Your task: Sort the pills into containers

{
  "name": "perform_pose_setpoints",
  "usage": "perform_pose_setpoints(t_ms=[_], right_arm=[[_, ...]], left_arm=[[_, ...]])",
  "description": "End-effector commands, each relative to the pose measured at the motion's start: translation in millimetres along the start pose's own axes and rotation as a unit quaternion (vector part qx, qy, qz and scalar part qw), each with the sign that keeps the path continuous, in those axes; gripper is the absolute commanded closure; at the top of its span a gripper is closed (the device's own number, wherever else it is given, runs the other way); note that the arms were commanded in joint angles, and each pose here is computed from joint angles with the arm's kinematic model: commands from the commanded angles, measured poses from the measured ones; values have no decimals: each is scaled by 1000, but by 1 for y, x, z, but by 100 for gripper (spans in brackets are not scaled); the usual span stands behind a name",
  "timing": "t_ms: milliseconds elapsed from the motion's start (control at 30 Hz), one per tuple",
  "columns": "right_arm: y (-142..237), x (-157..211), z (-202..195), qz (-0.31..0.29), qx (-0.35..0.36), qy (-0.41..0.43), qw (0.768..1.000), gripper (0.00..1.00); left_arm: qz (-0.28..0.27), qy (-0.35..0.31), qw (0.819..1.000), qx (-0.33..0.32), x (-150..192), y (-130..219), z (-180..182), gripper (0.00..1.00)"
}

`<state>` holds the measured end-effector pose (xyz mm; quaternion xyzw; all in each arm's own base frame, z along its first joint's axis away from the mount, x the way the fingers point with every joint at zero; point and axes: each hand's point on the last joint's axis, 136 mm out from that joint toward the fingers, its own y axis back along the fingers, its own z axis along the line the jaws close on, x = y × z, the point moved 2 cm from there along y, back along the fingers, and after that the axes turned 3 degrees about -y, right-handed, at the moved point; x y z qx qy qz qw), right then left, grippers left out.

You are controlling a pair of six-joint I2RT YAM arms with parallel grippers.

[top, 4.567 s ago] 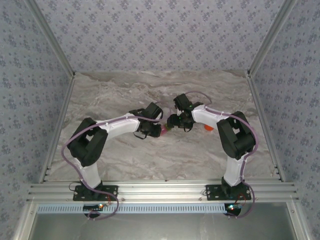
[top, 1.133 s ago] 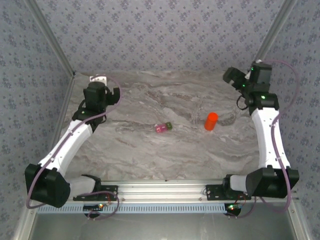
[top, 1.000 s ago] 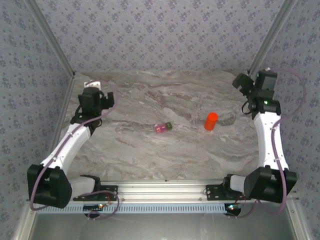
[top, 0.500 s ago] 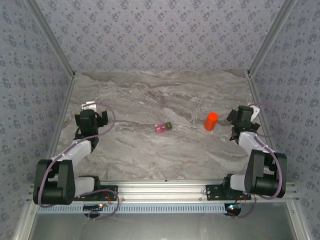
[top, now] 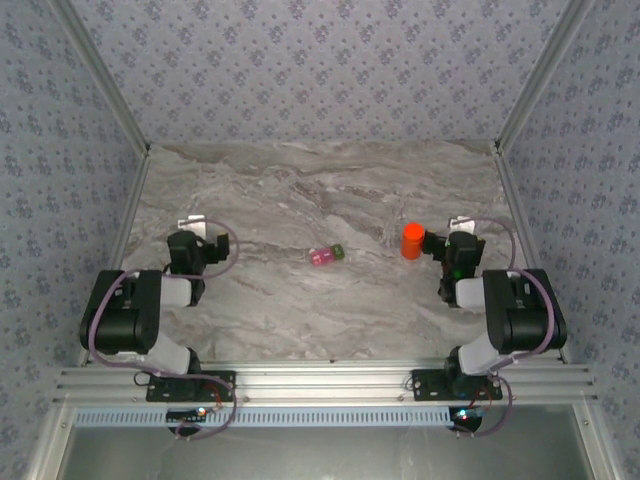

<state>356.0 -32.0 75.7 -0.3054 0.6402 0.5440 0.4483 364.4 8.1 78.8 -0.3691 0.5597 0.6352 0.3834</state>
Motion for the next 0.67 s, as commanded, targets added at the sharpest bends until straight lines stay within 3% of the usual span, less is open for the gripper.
perform_pose_setpoints(t_ms=[0, 633], right_arm=[[-4, -23, 5, -44, -26, 10, 999, 0], [-3, -23, 6, -37, -27, 13, 999, 0]], left_arm=[[-26, 17, 999, 17, -22, -6, 1, 0], [-24, 26, 999, 15, -22, -7, 5, 0]])
